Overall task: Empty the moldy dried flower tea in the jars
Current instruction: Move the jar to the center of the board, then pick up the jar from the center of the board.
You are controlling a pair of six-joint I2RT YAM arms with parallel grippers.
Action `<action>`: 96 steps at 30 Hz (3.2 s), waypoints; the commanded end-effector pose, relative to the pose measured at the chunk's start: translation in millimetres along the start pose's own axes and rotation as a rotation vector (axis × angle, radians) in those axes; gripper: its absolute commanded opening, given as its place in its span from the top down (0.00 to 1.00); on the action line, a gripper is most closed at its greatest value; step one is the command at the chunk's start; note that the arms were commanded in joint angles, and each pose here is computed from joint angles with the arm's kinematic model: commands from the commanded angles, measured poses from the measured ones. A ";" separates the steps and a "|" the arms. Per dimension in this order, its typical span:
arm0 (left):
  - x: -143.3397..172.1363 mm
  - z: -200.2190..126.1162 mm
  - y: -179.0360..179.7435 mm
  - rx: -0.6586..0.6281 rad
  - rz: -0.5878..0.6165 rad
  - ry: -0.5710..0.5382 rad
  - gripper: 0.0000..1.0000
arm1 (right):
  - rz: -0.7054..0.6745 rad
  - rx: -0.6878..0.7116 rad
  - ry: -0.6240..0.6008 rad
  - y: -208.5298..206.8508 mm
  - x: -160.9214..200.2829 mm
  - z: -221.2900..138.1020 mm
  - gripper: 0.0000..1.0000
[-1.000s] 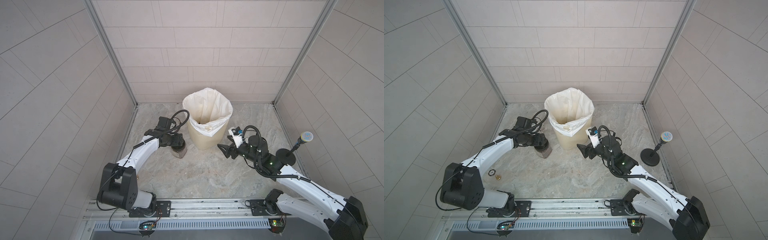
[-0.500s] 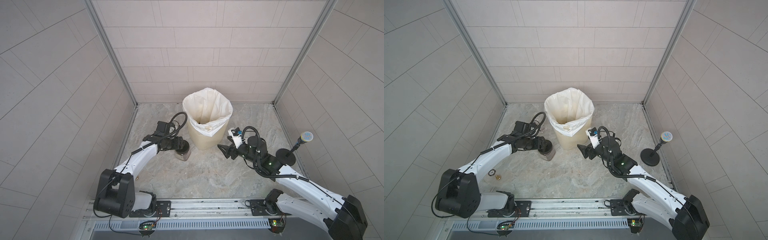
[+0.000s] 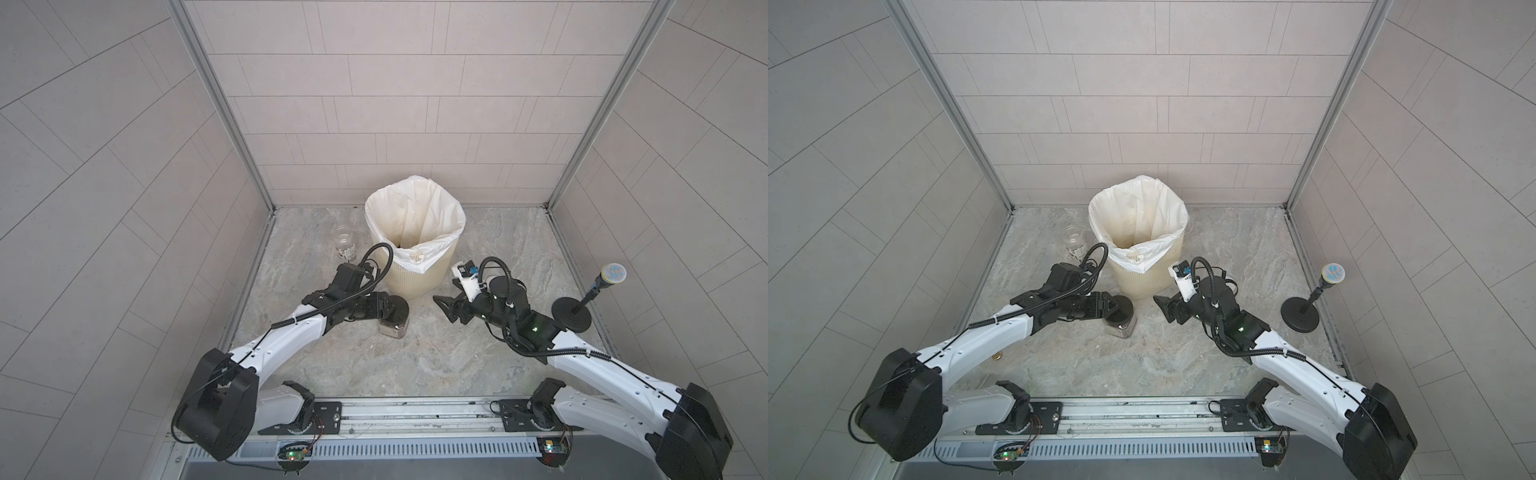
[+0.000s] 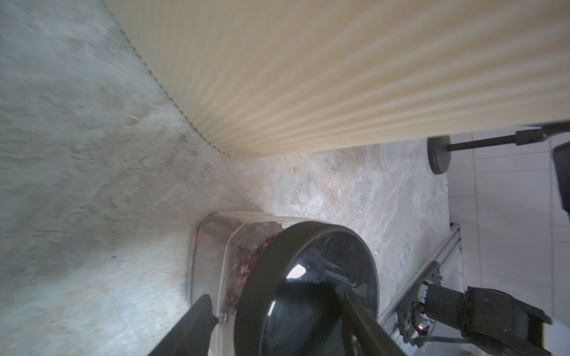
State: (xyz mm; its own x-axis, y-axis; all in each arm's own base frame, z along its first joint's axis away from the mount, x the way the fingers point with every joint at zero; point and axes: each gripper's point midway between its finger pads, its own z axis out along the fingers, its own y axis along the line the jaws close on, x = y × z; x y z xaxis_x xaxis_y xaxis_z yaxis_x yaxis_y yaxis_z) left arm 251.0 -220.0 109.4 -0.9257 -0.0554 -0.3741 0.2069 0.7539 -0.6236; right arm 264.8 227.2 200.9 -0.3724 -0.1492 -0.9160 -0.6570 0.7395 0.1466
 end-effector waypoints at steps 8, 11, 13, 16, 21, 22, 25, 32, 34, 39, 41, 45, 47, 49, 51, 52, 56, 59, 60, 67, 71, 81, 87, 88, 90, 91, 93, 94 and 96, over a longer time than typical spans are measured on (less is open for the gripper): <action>-2.6 -22.0 5.8 -0.015 -0.107 -0.062 0.29 | -0.070 -0.162 0.084 45.8 21.0 14.2 0.09; -11.2 -43.1 40.3 -0.176 -0.178 -0.153 0.26 | -0.086 -0.188 0.143 57.8 34.9 22.2 0.07; -16.9 -54.0 54.2 -0.209 -0.204 -0.216 0.26 | -0.124 -0.189 0.137 67.5 25.7 28.2 0.06; -21.9 -65.0 62.4 -0.195 -0.229 -0.263 0.26 | -0.164 -0.172 0.150 74.4 26.3 37.1 0.04; -20.2 -67.9 64.0 -0.173 -0.237 -0.259 0.26 | -0.174 -0.163 0.174 77.7 27.6 50.2 0.01; -19.9 -68.4 64.4 -0.171 -0.237 -0.261 0.26 | -0.178 -0.163 0.183 78.3 28.7 53.0 0.00; -16.9 -68.8 66.7 -0.172 -0.238 -0.263 0.26 | -0.186 -0.141 0.207 75.3 33.8 60.2 0.00; -16.4 -71.2 69.4 -0.153 -0.248 -0.291 0.26 | -0.200 -0.162 0.231 80.3 48.8 72.1 0.00; -15.7 -70.9 69.3 -0.149 -0.245 -0.287 0.26 | -0.193 -0.167 0.233 81.7 53.1 75.7 0.00; -14.8 -69.2 69.6 -0.142 -0.249 -0.281 0.26 | -0.196 -0.128 0.251 76.5 59.5 83.1 0.00; -14.8 -68.8 70.3 -0.142 -0.251 -0.279 0.26 | -0.199 -0.118 0.244 74.6 59.9 84.3 0.00; -15.5 -68.9 69.8 -0.140 -0.247 -0.281 0.26 | -0.193 -0.128 0.246 76.8 62.4 87.9 0.00; -15.9 -69.3 69.9 -0.139 -0.247 -0.283 0.26 | -0.188 -0.131 0.249 77.3 64.5 90.3 0.00; -15.8 -69.2 69.2 -0.136 -0.246 -0.281 0.26 | -0.182 -0.134 0.255 78.2 66.4 93.5 0.00; -15.5 -69.3 68.5 -0.132 -0.244 -0.280 0.26 | -0.175 -0.136 0.265 78.7 68.3 95.6 0.00; -15.3 -69.4 68.0 -0.130 -0.243 -0.280 0.26 | -0.173 -0.139 0.268 79.3 68.6 96.3 0.00; -14.8 -69.7 68.1 -0.129 -0.240 -0.283 0.26 | -0.164 -0.155 0.254 82.2 66.8 96.3 0.04; -14.9 -69.4 68.1 -0.127 -0.238 -0.281 0.26 | -0.162 -0.172 0.223 85.3 62.9 95.6 0.08; -15.1 -69.7 67.9 -0.126 -0.236 -0.282 0.26 | -0.158 -0.177 0.214 86.4 60.7 95.5 0.09; -15.7 -69.8 65.9 -0.118 -0.221 -0.282 0.26 | -0.151 -0.214 0.187 92.1 51.9 89.2 0.15; -21.3 -70.1 54.6 -0.072 -0.171 -0.281 0.26 | -0.133 -0.247 0.156 93.0 40.6 75.2 0.16; -50.1 -90.6 -30.4 0.261 0.112 -0.330 0.26 | 0.007 -0.318 0.006 75.3 -5.5 21.5 0.18; -58.9 -100.9 -71.1 0.385 0.265 -0.338 0.24 | 0.072 -0.350 -0.078 64.3 -26.8 -8.3 0.17; -60.0 -101.8 -76.0 0.397 0.290 -0.341 0.23 | 0.085 -0.360 -0.092 63.1 -31.6 -12.8 0.17; -61.9 -104.4 -84.7 0.416 0.351 -0.361 0.20 | 0.107 -0.370 -0.110 60.0 -37.9 -19.1 0.17; -62.0 -106.7 -91.3 0.440 0.388 -0.373 0.19 | 0.119 -0.375 -0.115 58.6 -40.2 -21.5 0.17; -58.3 -111.4 -106.9 0.502 0.467 -0.395 0.15 | 0.146 -0.398 -0.120 58.6 -43.2 -24.2 0.17; -53.1 -112.3 -114.7 0.533 0.518 -0.394 0.14 | 0.160 -0.408 -0.121 58.7 -44.2 -25.1 0.17; -41.9 -111.3 -124.0 0.564 0.601 -0.373 0.11 | 0.179 -0.434 -0.121 61.7 -44.8 -26.0 0.17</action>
State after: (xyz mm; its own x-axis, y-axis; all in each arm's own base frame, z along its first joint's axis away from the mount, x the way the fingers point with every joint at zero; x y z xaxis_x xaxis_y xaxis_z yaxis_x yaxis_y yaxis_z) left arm 245.9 -224.7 254.0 -0.6184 -0.0871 -0.7810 0.6929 0.4083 -0.5942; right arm 234.3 257.1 245.2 -0.4287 0.0127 -0.9034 -0.7888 0.4822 0.3811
